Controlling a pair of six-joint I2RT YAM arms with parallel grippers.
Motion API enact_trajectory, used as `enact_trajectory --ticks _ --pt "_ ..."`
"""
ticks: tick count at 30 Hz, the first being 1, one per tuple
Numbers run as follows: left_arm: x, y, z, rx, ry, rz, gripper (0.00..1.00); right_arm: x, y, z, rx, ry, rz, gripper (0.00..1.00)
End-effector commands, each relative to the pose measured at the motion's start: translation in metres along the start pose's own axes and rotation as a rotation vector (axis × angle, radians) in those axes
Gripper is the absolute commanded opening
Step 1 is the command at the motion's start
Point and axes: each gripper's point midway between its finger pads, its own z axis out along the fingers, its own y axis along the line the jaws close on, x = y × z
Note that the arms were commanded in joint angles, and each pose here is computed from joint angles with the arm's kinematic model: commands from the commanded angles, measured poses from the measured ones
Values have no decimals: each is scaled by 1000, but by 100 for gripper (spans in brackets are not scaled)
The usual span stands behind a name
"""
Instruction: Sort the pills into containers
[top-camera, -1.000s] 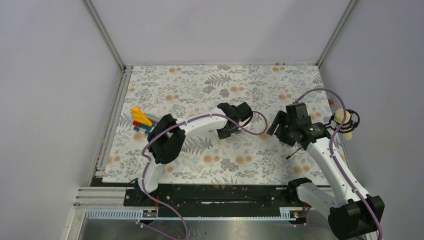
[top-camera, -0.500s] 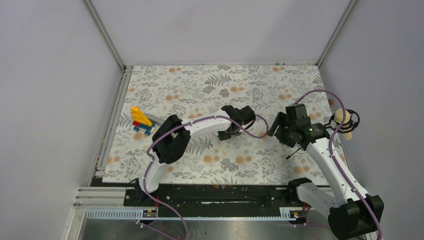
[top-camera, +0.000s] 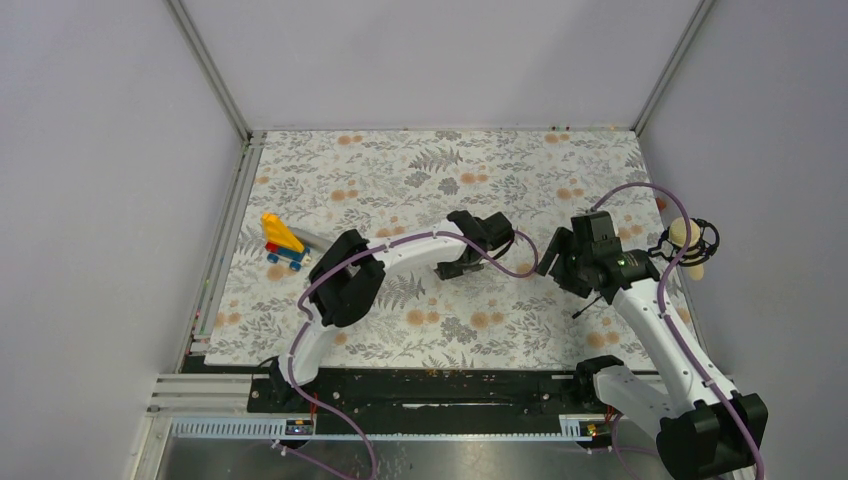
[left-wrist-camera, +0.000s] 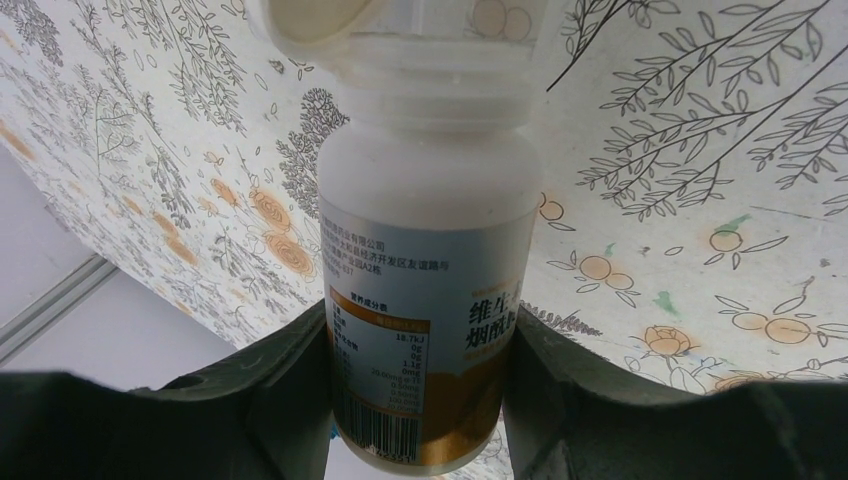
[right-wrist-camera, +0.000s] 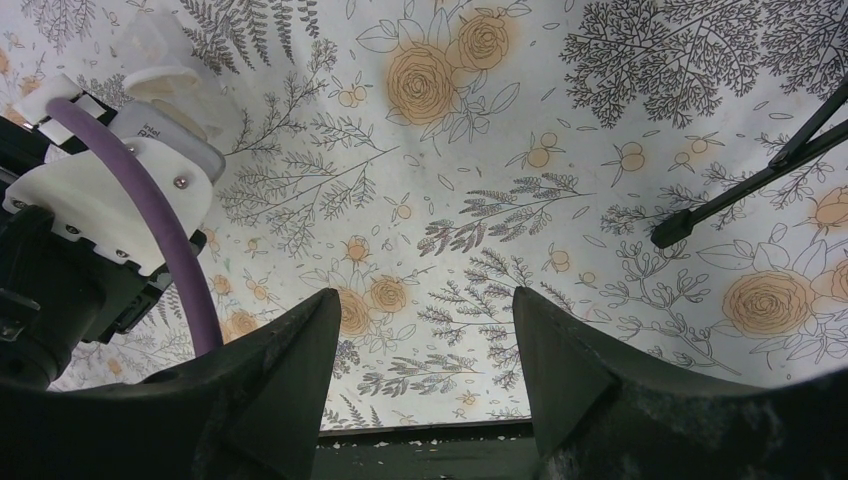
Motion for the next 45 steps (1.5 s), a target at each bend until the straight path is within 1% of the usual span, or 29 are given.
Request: enact_trajectory --ticks 1,13,26,32,38,45 --pt "-2 13 -11 -62 9 25 0 -6 -2 -1 1 -37 -5 71" --pt "0 18 -13 -121 42 64 0 -6 -7 -4 18 -39 -18 71" --pt "-5 13 -16 -133 36 79 0 -7 -10 -5 30 -54 -8 71" --pt "-6 11 -14 -164 58 105 0 -6 -13 -7 37 -60 -9 71" --pt "-6 12 -12 -185 70 100 0 -4 -16 -9 41 -59 -10 71" --pt "-8 12 -18 -164 38 57 0 -3 -16 -10 41 -60 -9 71"
